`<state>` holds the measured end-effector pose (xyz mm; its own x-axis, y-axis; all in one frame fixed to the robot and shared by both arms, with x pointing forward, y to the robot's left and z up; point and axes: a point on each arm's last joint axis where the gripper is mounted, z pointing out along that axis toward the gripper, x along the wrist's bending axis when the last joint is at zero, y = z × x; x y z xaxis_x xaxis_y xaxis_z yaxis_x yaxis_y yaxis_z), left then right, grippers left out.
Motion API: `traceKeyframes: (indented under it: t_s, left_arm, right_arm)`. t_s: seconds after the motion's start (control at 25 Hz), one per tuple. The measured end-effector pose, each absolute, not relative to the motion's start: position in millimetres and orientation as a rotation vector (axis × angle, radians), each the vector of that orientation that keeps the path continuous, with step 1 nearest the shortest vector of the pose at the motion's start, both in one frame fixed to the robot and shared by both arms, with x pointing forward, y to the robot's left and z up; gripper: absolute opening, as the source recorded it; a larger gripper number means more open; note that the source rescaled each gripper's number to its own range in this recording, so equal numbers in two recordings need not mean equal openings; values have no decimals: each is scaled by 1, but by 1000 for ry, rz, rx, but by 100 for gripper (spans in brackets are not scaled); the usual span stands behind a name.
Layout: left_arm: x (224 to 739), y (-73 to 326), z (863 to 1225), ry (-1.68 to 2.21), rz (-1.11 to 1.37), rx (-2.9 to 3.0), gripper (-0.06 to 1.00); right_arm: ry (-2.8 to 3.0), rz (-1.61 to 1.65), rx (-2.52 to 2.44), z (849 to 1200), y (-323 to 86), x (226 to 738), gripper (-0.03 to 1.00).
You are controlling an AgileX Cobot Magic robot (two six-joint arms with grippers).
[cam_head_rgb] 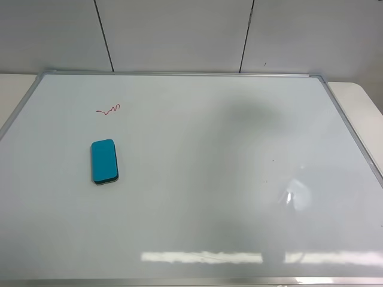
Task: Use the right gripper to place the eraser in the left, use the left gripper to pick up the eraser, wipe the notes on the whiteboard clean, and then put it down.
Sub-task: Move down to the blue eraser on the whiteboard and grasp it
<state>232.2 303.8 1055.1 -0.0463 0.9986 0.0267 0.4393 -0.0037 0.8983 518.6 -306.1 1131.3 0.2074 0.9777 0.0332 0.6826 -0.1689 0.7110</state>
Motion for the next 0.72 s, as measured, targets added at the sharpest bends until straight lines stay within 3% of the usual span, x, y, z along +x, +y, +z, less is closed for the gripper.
traceKeyframes:
  t_s: [0.12,0.24,0.32,0.44,0.72]
  left_arm:
    - [232,304,1055,1570,1009,1525,100]
    - [232,304,1055,1570,1009,1525,100]
    - [232,304,1055,1570,1009,1525,100]
    - [232,304,1055,1570,1009,1525,100]
    - [232,304,1055,1570,1009,1525,100]
  right_arm:
    - [1449,614,1943,1128,-338,478,34]
    - [1355,583,1926,1130,-355,434,80]
    - [1273,600,1899,1136,-357,406,92]
    - [1171,664,1820,1148,-348,360,98]
    - [1105,766,1651,1161,-323,282,100]
